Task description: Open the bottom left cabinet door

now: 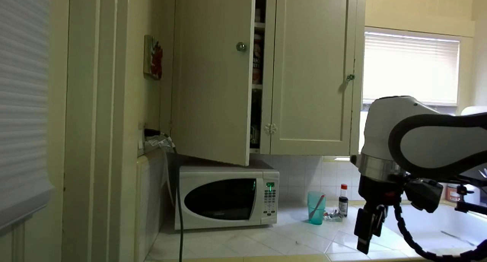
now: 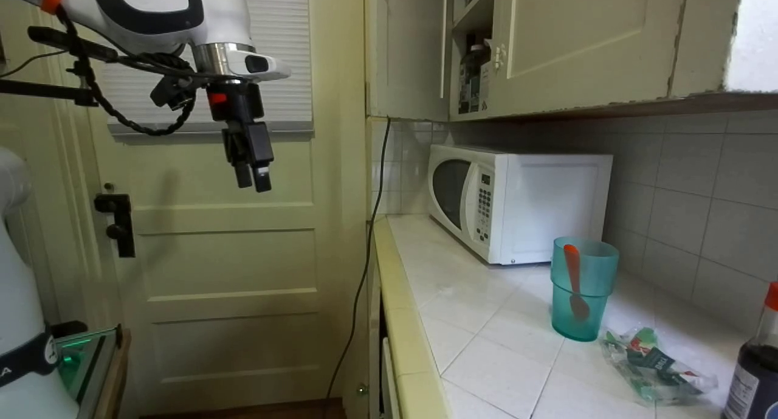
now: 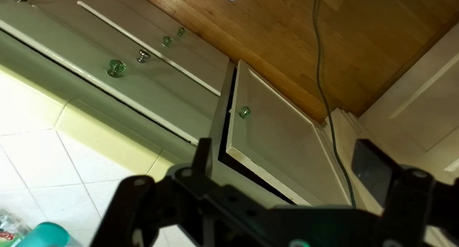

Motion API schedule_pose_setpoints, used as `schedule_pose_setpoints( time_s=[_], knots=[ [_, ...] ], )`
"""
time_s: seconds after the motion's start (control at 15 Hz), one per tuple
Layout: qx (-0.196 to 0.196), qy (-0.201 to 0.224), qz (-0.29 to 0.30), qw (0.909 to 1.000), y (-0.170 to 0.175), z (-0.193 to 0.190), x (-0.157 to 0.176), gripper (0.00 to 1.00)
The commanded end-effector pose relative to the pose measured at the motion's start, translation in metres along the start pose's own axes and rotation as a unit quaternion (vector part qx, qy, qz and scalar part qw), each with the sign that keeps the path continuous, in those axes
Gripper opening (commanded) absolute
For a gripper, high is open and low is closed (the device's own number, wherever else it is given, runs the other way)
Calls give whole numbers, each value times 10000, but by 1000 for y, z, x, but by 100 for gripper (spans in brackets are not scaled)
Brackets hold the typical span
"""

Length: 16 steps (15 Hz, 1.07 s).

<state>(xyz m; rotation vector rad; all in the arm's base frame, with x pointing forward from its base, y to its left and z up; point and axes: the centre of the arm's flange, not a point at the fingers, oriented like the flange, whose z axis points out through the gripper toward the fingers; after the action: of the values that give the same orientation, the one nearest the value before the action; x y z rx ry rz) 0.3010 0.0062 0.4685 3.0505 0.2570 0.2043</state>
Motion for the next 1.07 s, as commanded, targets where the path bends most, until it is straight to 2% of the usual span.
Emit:
schedule_pose_setpoints(
  time_s=[0.0, 0.33, 0.73, 0.8, 0.87, 1.0],
  knots=[
    [-301, -25, -553, 9980, 24, 11, 1, 100],
    [-591, -386, -1429, 9872, 25, 46, 17, 100],
    [-932, -940, -2205, 9664, -18, 95, 44, 100],
    [-905, -1050, -2173, 9662, -22, 97, 44, 100],
    [-784, -910, -2119, 9699, -15, 83, 34, 100],
    [-799, -1054, -2169, 9672, -21, 93, 36, 100]
  ],
)
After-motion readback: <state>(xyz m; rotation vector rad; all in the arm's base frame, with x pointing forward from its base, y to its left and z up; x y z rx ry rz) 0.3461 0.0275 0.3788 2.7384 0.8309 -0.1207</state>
